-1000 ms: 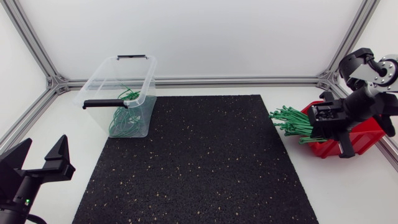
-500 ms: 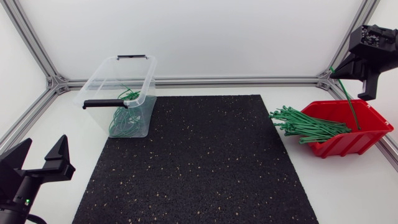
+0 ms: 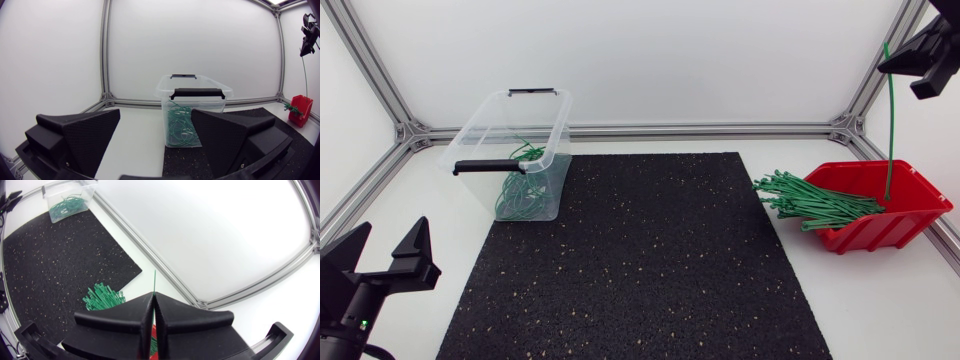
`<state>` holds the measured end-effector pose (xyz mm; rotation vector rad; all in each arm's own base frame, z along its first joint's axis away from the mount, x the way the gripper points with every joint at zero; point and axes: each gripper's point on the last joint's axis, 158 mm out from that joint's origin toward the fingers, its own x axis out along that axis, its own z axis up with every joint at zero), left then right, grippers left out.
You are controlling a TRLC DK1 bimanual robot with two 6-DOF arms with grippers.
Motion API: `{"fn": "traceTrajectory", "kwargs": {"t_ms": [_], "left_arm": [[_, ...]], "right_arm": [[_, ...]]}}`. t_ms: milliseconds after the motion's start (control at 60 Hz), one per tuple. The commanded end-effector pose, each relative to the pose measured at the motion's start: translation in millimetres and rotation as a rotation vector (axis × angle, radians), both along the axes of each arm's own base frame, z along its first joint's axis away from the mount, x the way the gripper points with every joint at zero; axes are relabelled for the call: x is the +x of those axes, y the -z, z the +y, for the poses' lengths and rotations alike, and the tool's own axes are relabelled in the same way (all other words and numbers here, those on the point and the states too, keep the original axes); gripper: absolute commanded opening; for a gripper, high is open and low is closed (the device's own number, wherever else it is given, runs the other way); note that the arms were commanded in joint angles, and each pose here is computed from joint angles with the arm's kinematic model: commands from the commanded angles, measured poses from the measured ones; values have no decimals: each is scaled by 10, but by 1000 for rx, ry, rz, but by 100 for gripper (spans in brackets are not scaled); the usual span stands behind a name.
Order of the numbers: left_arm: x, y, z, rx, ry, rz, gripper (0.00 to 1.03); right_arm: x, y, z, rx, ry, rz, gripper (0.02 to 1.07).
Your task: Take a green cable tie from the red box, thread the tail through the head to close it, then place it in the transparent bin on the left.
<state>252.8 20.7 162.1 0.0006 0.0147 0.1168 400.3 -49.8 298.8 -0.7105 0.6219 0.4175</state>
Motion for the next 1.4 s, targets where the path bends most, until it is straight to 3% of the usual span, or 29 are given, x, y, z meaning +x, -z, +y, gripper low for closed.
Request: {"fn": "traceTrajectory", "kwargs": {"t_ms": [0, 200, 367, 467, 533, 733, 1033, 1383], "left_arm": [[16, 222, -27, -9, 12, 44, 99], [15, 222, -23, -9, 11, 44, 99], [15, 222, -23, -9, 11, 44, 99], [16, 222, -27, -9, 12, 44, 99], [16, 222, -27, -9, 12, 44, 99], [16, 222, -34, -9, 15, 44, 99], [16, 222, -34, -9, 15, 44, 99], [16, 222, -27, -9, 12, 44, 99]], "right_arm": [[-50, -215, 3, 61, 73, -7, 7], [-68, -525, 153, 146, 123, -38, 7], [-184, -690, 392, 104, 89, -82, 7], [-288, -718, 562, 123, 144, -60, 7], [-364, -676, 645, 135, 190, -33, 7], [-674, -554, 1385, 87, 78, -7, 7], [-809, -308, 2345, 240, 22, 91, 7], [-737, -22, 3049, 296, 5, 145, 7]]}}
